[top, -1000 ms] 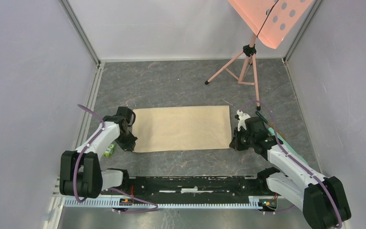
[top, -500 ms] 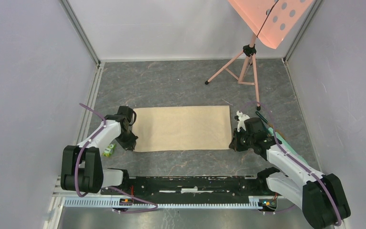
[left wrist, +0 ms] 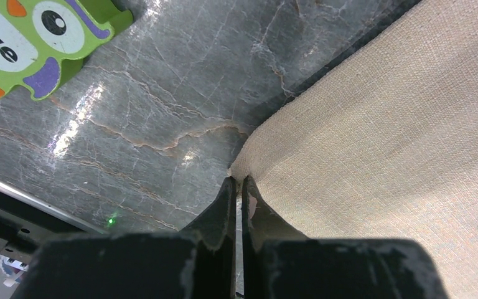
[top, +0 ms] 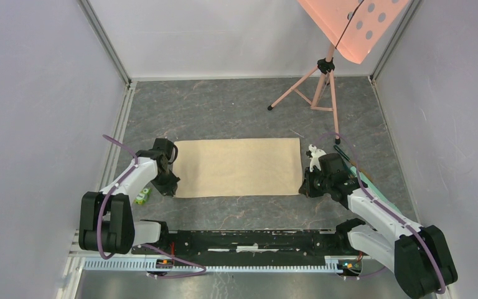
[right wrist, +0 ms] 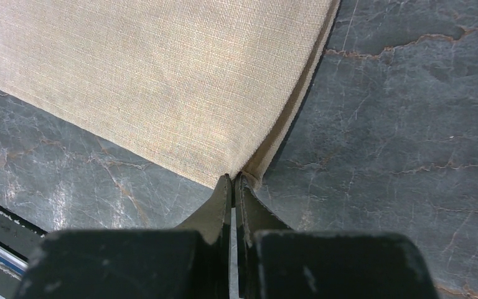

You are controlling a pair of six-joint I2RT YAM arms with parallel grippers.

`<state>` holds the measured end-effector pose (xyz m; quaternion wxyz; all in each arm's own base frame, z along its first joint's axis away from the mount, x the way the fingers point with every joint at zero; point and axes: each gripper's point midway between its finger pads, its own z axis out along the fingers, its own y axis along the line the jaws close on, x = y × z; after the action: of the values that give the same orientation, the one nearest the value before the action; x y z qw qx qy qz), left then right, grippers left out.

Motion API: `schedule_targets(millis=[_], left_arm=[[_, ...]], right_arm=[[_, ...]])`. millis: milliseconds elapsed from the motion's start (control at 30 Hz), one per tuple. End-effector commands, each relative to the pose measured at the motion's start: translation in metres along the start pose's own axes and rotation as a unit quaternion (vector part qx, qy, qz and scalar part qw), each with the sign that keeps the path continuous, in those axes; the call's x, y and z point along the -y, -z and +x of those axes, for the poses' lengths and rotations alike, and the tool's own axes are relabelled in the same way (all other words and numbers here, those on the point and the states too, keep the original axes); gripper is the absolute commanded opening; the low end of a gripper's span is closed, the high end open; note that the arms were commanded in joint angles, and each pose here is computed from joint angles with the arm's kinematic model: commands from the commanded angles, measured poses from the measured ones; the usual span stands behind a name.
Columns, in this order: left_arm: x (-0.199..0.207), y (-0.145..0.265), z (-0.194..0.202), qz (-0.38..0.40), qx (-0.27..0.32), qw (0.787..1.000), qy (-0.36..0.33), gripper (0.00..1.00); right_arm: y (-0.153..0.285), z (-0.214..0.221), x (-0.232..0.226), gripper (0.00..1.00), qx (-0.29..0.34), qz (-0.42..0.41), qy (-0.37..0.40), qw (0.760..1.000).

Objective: Fold the napkin into a case and place the utensils inside
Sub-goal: Smooth out the napkin at the corner of the board.

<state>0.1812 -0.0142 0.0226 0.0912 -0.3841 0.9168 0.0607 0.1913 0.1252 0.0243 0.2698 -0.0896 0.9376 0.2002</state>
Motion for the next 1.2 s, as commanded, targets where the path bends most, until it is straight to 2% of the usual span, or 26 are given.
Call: schedule_targets(millis=[0,67,200,267,400,500,533,667,767,833,1000,1067,1167], left_arm=[[0.004,0.003,-0.016,0.004,0.033,0.999,0.006,0.03],[0.004,0.001,-0.014,0.004,0.028,1.0,0.006,0.06],[0.004,0.002,-0.01,0.004,0.019,1.0,0.006,0.24],[0.004,0.011,-0.013,0.014,0.028,0.999,0.01,0.39],[0.006,0.042,-0.03,0.047,0.077,0.996,0.015,0.59],[0.019,0.063,-0.039,0.094,0.099,0.991,0.005,0.77],[0.028,0.067,-0.039,0.122,0.097,0.988,-0.006,0.81],[0.077,0.072,-0.025,0.244,0.049,0.968,-0.034,0.85],[0.091,0.057,-0.017,0.257,0.014,0.966,-0.033,0.87],[0.09,0.041,-0.013,0.241,0.0,0.97,-0.029,0.87],[0.077,0.011,-0.014,0.181,0.0,0.983,-0.025,0.88],[0.081,0.02,-0.025,0.182,0.014,0.983,-0.032,0.89],[0.097,0.05,-0.052,0.217,0.064,0.973,-0.04,0.92]], right_arm=[[-0.001,-0.007,-0.003,0.02,0.013,-0.006,0.004,1.0],[-0.001,-0.007,-0.003,0.03,0.013,-0.007,0.003,1.0],[0.001,-0.012,-0.004,0.08,0.016,-0.006,0.006,1.0],[0.006,-0.015,-0.004,0.17,0.015,-0.001,0.009,1.0],[0.025,-0.036,-0.004,0.34,0.041,0.02,0.023,0.999],[0.033,-0.055,-0.01,0.49,0.063,0.016,0.033,0.997],[0.032,-0.058,-0.015,0.51,0.065,0.003,0.036,0.997],[0.016,-0.071,-0.049,0.52,0.077,-0.092,0.019,0.993],[0.001,-0.066,-0.058,0.52,0.073,-0.132,-0.006,0.989],[-0.01,-0.055,-0.05,0.52,0.066,-0.122,-0.016,0.99],[-0.026,-0.026,-0.012,0.53,0.041,-0.035,-0.015,0.998],[-0.023,-0.032,-0.01,0.54,0.039,-0.024,-0.004,0.999],[-0.013,-0.072,-0.024,0.58,0.077,-0.04,0.011,0.996]])
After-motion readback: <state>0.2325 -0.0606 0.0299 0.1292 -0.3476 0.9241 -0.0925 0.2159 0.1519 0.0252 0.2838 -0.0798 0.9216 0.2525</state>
